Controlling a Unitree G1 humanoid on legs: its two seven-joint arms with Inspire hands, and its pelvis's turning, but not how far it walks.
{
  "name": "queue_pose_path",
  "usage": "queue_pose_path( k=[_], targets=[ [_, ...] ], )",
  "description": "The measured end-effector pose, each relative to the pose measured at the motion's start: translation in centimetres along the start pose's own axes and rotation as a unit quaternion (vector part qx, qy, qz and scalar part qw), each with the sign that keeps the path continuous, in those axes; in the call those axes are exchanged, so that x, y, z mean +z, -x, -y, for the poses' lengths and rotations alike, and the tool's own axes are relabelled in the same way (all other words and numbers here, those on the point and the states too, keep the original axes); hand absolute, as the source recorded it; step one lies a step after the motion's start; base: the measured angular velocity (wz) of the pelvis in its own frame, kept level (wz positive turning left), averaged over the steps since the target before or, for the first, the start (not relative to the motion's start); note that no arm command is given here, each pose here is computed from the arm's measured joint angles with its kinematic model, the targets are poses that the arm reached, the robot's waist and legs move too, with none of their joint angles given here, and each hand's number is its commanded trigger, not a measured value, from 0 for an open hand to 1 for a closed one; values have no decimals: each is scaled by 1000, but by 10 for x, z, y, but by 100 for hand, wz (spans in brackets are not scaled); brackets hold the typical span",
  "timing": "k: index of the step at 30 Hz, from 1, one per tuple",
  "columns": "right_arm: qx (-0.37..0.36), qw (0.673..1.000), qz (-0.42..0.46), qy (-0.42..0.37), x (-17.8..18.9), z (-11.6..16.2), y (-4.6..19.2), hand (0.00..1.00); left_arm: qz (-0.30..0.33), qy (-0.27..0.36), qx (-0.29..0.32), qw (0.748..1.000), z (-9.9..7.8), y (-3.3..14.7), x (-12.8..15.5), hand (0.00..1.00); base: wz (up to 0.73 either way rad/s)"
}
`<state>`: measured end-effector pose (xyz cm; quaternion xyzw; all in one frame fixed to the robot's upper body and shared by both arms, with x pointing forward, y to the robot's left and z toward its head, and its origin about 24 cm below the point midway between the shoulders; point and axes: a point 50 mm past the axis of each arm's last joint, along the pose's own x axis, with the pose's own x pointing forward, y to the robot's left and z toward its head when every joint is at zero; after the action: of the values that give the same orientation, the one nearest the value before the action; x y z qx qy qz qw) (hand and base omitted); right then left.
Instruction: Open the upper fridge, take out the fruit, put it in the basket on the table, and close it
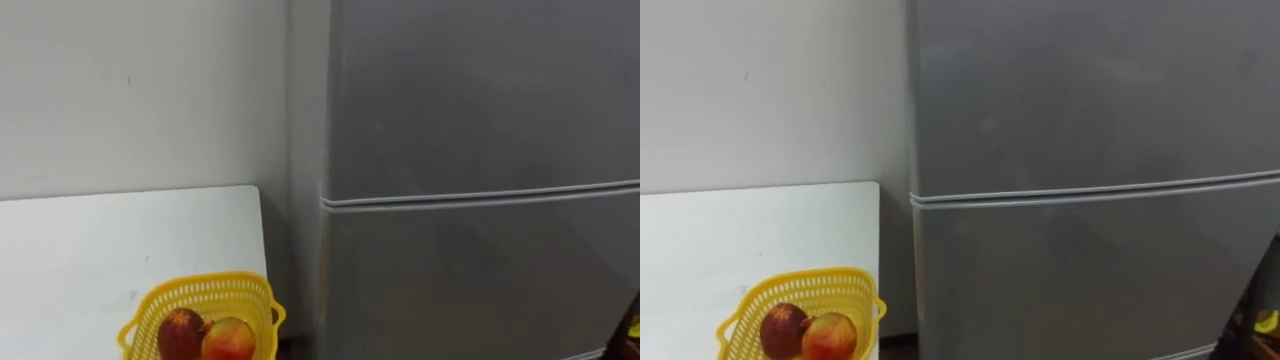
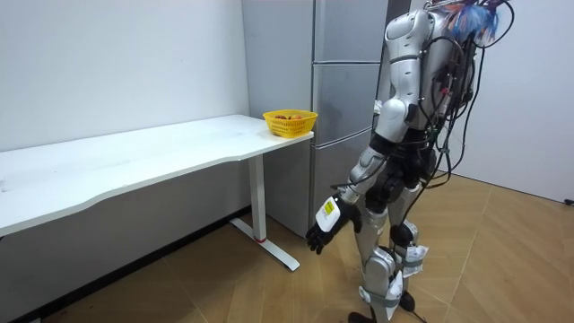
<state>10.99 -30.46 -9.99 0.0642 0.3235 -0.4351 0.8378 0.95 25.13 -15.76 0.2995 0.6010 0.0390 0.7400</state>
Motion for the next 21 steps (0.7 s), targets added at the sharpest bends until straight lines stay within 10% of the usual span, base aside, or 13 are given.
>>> queue_pose_path(
  k=[8,21],
  targets=[
    [-36,972,-214,85,-100,39,25,0,-18,3,-17,1000,10,2,-4,0,2],
    [106,916,-305,237,-132,36,46,0,-48,4,-49,998,15,3,-11,0,1]
  ],
)
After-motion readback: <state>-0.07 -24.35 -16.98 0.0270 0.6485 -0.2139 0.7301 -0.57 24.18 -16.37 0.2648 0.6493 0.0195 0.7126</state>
